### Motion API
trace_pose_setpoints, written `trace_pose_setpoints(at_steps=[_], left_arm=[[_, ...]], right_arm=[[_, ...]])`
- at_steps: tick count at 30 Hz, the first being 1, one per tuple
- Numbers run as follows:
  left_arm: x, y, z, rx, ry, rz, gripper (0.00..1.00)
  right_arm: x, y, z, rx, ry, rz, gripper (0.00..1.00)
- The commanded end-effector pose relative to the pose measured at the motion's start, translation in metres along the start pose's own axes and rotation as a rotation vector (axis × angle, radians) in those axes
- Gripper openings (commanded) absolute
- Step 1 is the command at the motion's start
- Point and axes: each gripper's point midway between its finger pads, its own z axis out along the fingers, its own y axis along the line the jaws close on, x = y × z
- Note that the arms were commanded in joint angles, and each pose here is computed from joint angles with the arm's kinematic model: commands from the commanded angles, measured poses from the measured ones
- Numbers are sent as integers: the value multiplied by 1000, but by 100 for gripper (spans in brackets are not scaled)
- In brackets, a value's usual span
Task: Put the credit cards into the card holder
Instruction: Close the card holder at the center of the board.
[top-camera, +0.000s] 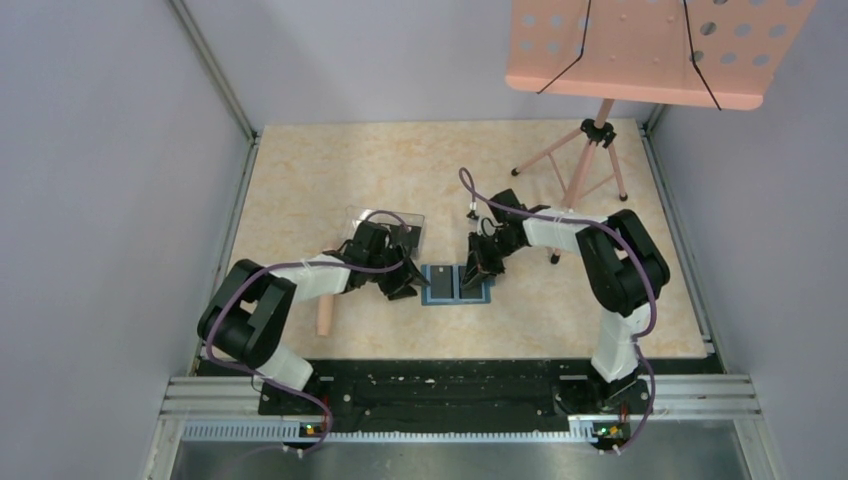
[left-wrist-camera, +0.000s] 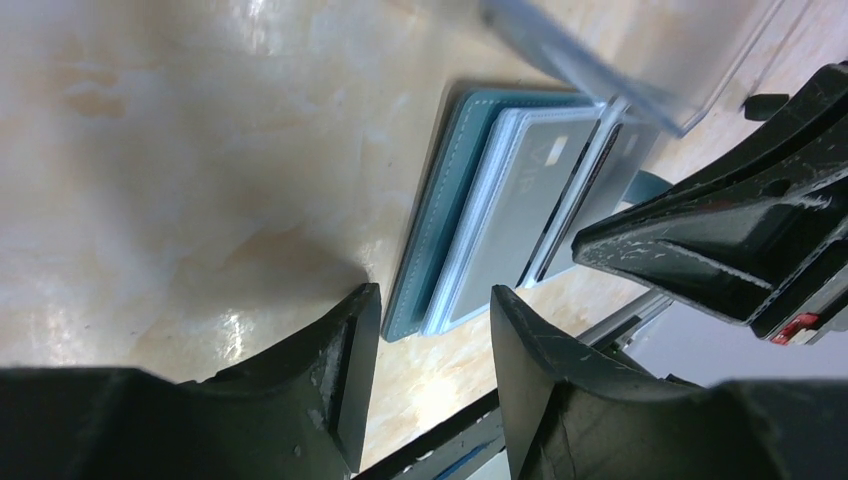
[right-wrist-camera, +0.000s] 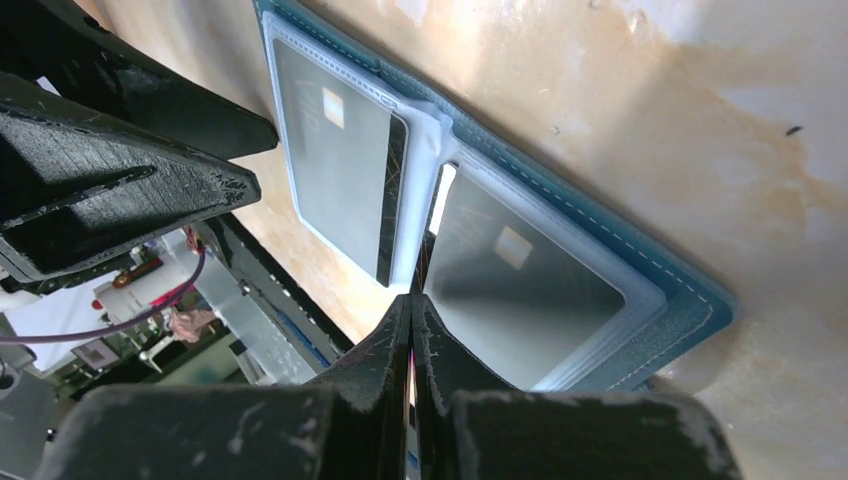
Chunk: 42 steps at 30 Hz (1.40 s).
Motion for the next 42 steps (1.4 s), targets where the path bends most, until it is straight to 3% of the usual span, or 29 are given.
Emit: trace_pose_setpoints(at_steps=[1, 9, 15, 27, 38, 42], left_arm=[[-12, 11, 10, -68, -40, 26, 51], [-10, 13, 13, -73, -27, 31, 51], [-8, 6, 19, -54, 3, 43, 51], [-6, -68, 3, 162, 1, 160, 47], [-3, -91, -1, 192, -4, 221, 46], [-2, -74, 3, 81, 21, 218, 30]], right_arm=[[-5, 5, 4, 15, -28, -50, 0], [3, -26, 0, 178, -35, -51, 0], [9, -35, 5, 204, -14, -43, 0], [14, -34, 8, 190, -3, -44, 0], [11, -28, 6, 167, -11, -48, 0], [10, -26, 6, 162, -13, -49, 0]])
